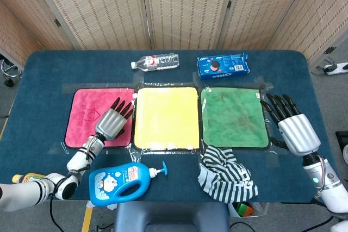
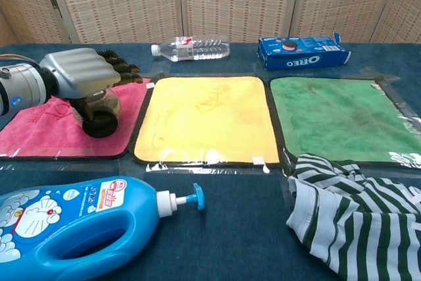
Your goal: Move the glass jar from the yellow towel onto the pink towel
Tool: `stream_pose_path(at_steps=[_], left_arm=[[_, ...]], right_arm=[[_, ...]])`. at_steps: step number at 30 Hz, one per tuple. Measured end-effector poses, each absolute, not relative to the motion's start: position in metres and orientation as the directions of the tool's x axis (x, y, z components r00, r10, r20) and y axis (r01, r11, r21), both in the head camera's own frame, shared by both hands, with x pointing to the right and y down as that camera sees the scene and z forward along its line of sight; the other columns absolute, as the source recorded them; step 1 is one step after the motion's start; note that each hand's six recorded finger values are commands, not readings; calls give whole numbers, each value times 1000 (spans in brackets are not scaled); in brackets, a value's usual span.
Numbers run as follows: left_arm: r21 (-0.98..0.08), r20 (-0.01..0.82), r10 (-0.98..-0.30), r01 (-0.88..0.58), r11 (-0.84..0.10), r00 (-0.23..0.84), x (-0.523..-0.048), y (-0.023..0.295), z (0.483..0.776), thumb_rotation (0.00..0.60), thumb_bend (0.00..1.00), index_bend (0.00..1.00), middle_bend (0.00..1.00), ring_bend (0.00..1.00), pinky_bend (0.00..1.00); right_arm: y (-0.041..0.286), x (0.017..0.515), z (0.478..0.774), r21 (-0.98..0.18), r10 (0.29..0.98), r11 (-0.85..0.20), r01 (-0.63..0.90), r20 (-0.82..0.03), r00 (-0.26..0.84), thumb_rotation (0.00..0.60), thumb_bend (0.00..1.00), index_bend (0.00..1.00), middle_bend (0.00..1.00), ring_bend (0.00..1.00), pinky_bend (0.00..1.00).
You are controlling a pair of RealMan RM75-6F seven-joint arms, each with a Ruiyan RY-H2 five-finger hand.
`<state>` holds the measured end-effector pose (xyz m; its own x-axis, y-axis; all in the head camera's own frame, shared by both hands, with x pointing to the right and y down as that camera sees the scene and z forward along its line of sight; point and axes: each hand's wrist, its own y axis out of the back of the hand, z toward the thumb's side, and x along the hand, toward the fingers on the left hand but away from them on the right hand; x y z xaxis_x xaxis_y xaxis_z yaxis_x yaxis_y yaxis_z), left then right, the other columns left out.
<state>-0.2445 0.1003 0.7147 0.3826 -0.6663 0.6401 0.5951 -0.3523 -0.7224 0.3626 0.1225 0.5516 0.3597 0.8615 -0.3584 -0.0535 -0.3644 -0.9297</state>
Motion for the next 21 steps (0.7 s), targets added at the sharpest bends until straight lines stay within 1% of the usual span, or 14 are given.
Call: stream_pose_path(at_steps=[4, 10, 14, 18, 20, 21], left_arm=[[-713, 637, -690, 602, -358, 344, -252, 85, 718, 439, 368, 0, 0, 0, 0], [-693, 645, -710, 609, -386, 283, -266, 72, 724, 438, 368, 0, 0, 0, 0], [-685, 654, -710, 602, -410, 261, -274, 73, 725, 441, 369, 0, 0, 0, 0], [-705, 652, -710, 556, -440, 266, -276, 77, 718, 433, 368, 0, 0, 0, 0], [-723, 651, -708, 509, -467, 274, -277, 82, 711, 451, 369, 0, 0, 0, 0], [-731, 650, -708, 484, -482, 277, -277, 84, 707, 473, 369, 0, 0, 0, 0]], right_arm=[[122, 363, 552, -930, 863, -365, -54, -359, 356, 600, 158, 0, 0, 0, 0], [122, 365, 551, -930, 866, -364, -52, -358, 349, 600, 158, 0, 0, 0, 0], [123, 366, 551, -930, 867, -363, -52, -358, 347, 600, 158, 0, 0, 0, 0], [124, 370, 549, -930, 869, -363, -53, -359, 340, 600, 158, 0, 0, 0, 0], [124, 372, 548, -929, 870, -366, -53, -362, 334, 600, 158, 0, 0, 0, 0], [125, 373, 548, -927, 870, -370, -52, -366, 330, 600, 158, 0, 0, 0, 0]])
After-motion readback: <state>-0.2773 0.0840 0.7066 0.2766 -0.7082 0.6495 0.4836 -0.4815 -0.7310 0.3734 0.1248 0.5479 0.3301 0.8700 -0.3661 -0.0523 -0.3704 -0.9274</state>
